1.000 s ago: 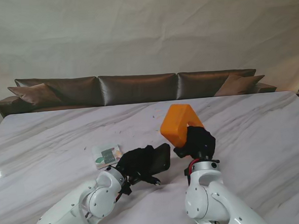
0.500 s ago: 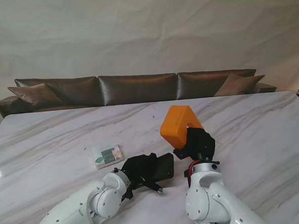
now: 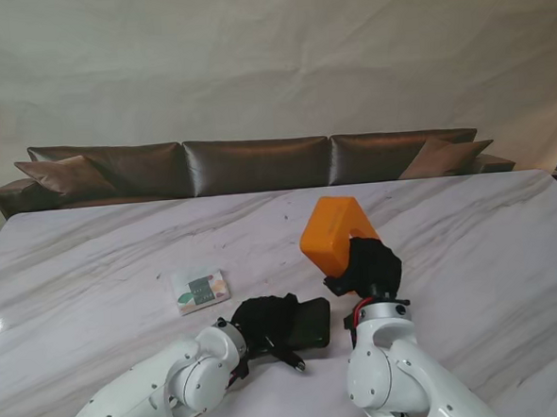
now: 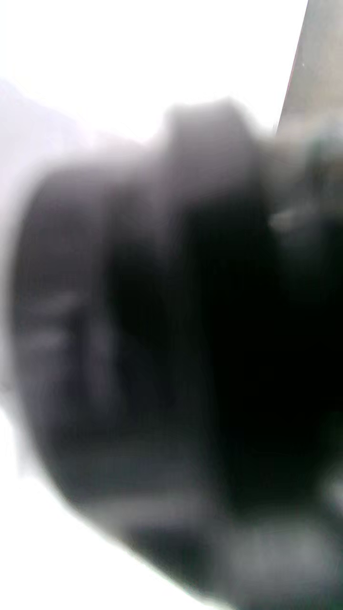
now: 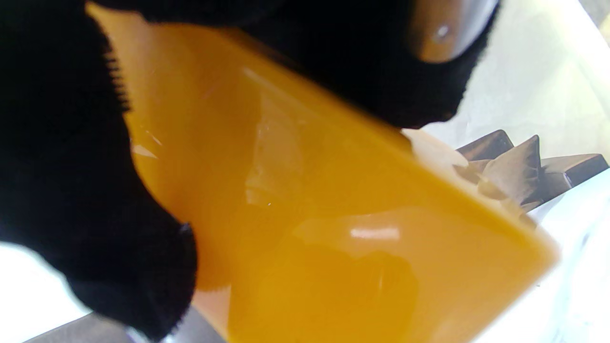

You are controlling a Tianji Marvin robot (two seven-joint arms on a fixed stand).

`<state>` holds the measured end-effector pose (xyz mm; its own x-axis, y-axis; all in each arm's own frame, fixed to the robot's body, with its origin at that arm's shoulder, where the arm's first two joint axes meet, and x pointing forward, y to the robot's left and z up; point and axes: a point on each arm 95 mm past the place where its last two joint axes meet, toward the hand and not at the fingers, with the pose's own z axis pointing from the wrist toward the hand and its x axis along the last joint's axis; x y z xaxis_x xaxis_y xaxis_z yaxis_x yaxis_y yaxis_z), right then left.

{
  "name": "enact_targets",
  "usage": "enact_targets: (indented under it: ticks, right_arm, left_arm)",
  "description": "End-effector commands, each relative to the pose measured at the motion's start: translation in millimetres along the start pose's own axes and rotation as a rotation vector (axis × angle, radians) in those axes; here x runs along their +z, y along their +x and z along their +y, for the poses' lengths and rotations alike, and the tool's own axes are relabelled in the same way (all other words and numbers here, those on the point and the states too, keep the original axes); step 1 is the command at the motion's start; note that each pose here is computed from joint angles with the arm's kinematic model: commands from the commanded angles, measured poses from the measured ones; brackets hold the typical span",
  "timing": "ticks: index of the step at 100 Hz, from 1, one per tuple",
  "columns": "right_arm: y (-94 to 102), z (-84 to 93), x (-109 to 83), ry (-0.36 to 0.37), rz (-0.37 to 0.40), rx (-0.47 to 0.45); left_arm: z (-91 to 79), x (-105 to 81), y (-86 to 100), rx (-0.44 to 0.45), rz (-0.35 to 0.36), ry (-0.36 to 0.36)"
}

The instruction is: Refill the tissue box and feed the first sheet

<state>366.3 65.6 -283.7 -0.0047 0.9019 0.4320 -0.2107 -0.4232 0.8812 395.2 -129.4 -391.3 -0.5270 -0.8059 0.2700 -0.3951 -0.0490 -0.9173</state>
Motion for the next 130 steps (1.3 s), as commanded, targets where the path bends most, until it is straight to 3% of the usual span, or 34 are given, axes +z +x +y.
enact_targets:
  ticks: [1, 35, 130]
  right_arm:
    - [-0.2, -1.2, 0.2, 0.009, 0.0, 0.005]
    - [-2.4, -2.1, 0.1, 0.012, 0.002, 0.007]
    - [-1.0, -3.0, 6.7, 0.033, 0.012, 0.0]
  left_arm:
    - [9.8, -2.0, 1.5, -0.014, 0.002, -0.043]
    - [13.7, -3.2, 6.4, 0.057, 0.01, -0.076]
    - [22.8, -2.6, 7.1, 0.017, 0.062, -0.174]
